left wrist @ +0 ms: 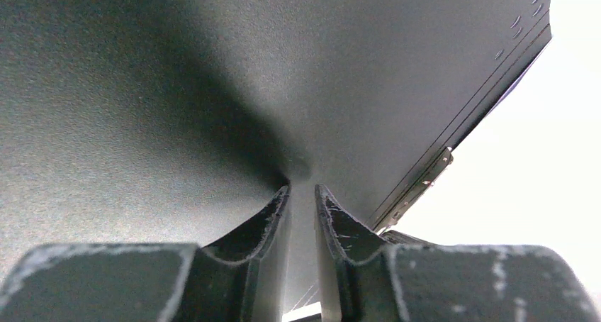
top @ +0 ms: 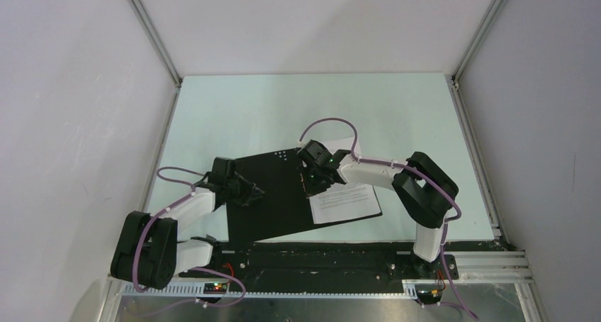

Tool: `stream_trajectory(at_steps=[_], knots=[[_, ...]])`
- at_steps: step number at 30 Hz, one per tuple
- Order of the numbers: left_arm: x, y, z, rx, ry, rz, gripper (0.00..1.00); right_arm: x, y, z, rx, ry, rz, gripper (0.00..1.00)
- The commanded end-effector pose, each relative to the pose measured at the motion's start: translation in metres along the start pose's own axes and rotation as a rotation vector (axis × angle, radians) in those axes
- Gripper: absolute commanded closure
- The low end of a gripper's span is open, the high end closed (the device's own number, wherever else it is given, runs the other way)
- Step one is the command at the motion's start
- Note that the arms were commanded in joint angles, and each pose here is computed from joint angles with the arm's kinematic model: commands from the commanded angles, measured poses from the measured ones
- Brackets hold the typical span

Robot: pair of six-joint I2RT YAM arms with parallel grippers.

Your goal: Put the files into the folder

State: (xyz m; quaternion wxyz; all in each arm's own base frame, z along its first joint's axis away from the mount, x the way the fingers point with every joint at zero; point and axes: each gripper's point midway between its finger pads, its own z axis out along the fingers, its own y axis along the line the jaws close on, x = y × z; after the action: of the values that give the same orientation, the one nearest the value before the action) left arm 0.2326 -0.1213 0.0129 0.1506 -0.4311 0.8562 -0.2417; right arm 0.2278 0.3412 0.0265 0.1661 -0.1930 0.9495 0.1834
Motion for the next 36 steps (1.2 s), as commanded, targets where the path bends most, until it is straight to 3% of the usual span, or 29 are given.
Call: stream_trajectory(at_steps=[1, 27, 36], knots=[[-0.005, 0.059, 0.005, -0.198, -0.055, 0.004, 0.74, 0.026, -0.014, 0.004, 0.026, 0.077, 0.018, 1.0], [-0.007, 0.054, 0.004, -0.186, -0.061, 0.019, 0.73, 0.001, -0.012, -0.018, 0.043, -0.015, 0.043, 1.0], [-0.009, 0.039, 0.0, -0.139, -0.06, 0.059, 0.71, -0.023, -0.006, -0.033, 0.134, -0.12, -0.006, 0.83]])
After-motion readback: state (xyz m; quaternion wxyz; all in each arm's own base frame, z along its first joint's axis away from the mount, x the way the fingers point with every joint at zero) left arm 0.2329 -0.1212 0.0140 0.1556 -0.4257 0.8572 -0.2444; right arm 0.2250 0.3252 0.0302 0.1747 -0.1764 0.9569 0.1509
